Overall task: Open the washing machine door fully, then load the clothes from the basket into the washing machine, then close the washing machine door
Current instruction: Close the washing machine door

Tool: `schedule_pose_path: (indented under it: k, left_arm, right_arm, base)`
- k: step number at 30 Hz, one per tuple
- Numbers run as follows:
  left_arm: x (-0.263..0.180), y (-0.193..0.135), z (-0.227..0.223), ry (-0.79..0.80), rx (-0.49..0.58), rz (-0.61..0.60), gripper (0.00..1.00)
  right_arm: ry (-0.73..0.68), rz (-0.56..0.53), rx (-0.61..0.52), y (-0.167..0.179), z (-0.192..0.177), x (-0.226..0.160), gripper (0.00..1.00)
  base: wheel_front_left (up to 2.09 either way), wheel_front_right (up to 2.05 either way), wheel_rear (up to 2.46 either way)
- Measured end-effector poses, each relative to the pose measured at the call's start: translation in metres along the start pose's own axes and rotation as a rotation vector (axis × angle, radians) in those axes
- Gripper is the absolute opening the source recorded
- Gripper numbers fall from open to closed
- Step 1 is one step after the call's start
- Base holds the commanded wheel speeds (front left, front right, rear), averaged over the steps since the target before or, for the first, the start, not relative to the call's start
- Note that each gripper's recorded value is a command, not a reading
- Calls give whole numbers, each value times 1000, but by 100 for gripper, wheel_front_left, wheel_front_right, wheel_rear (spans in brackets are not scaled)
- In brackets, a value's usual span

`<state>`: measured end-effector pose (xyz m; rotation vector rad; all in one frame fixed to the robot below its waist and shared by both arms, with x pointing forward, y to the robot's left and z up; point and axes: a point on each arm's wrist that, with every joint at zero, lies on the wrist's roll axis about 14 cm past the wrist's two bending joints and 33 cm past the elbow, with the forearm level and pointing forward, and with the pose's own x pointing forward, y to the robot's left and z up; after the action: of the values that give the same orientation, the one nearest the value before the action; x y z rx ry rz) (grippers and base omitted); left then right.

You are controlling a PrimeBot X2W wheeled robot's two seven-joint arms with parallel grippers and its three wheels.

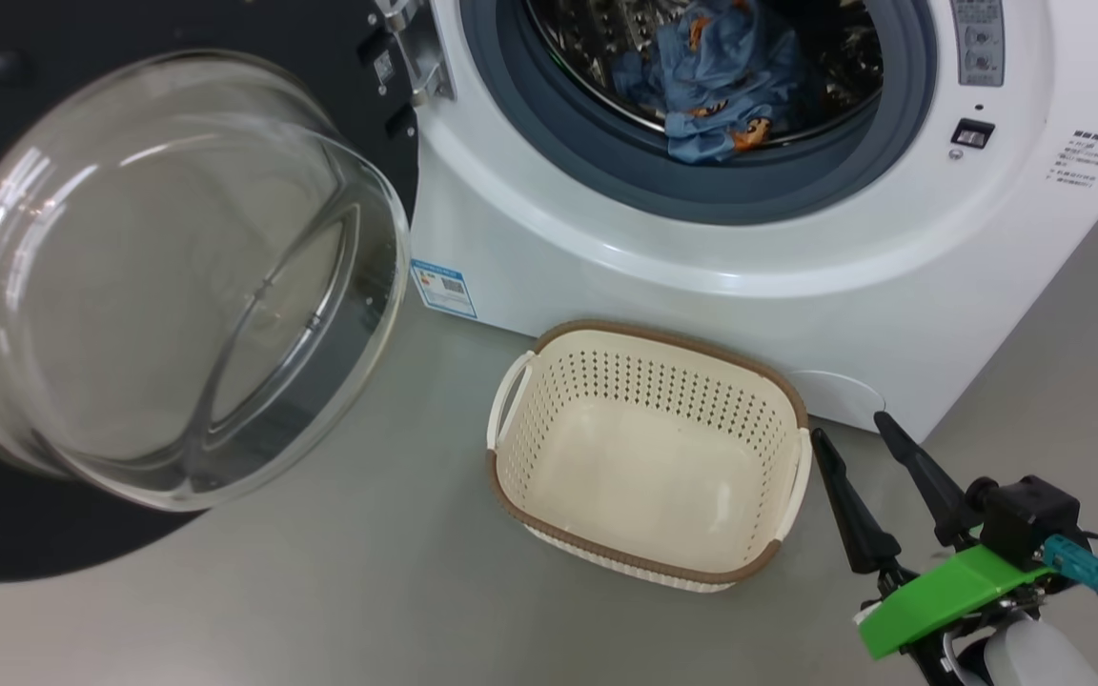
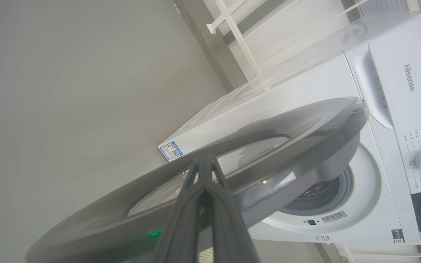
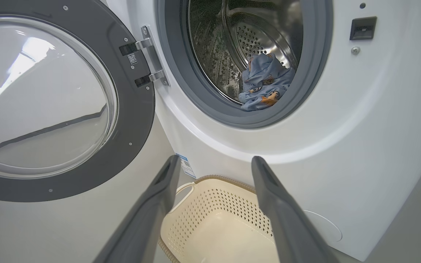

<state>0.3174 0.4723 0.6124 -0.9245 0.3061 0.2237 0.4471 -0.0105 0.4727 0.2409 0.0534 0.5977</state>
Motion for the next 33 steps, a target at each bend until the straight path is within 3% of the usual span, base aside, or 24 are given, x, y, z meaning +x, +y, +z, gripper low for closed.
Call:
schedule_pose_path:
  k: [14,33]
  left_arm:
    - [-18,-27,-42,200,70,-118,0]
    - [-14,-113,-123,481,222,-440,0]
  right_arm:
    - [-11,-27,-15,2,9,-19,100]
    - [-57,-112,-12,-14,25,-42,100]
  base:
    - [0,0,0]
    - [0,0,0]
